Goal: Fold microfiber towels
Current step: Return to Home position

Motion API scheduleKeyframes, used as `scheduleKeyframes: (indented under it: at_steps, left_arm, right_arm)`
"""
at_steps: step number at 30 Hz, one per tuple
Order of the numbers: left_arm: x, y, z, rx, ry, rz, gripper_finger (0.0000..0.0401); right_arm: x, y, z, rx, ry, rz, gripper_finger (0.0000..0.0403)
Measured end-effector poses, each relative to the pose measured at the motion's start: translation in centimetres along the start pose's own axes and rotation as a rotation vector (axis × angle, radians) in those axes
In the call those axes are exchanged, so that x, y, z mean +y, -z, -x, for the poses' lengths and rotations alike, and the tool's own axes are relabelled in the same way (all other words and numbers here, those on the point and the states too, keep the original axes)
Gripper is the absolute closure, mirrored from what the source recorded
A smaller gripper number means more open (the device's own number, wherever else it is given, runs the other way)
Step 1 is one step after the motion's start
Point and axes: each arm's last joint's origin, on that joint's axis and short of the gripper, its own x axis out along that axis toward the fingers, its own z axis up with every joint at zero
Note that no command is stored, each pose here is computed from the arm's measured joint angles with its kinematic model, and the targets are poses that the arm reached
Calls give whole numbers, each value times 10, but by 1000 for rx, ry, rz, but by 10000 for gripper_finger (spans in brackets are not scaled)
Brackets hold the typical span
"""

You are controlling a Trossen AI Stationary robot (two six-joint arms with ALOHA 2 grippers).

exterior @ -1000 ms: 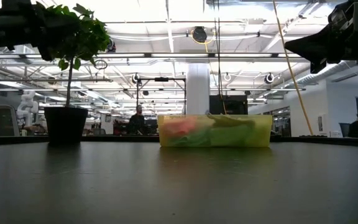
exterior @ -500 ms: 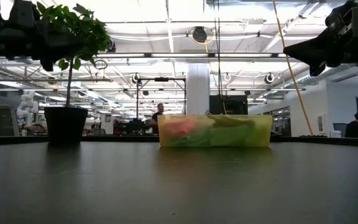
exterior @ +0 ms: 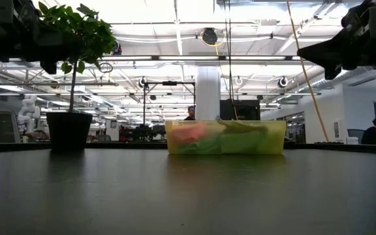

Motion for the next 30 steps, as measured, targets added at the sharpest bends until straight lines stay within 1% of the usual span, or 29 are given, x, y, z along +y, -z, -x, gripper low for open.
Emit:
scheduleKeyframes:
  at_steps: [6, 30]
  left_arm:
    - [-1, -1, 0, -6, 6, 3, 320]
    - [-1, 0, 0, -1, 6, 2, 320]
  right_arm:
    - [0, 3, 0, 30, 1, 10, 403]
    - [0, 3, 0, 26, 0, 9, 403]
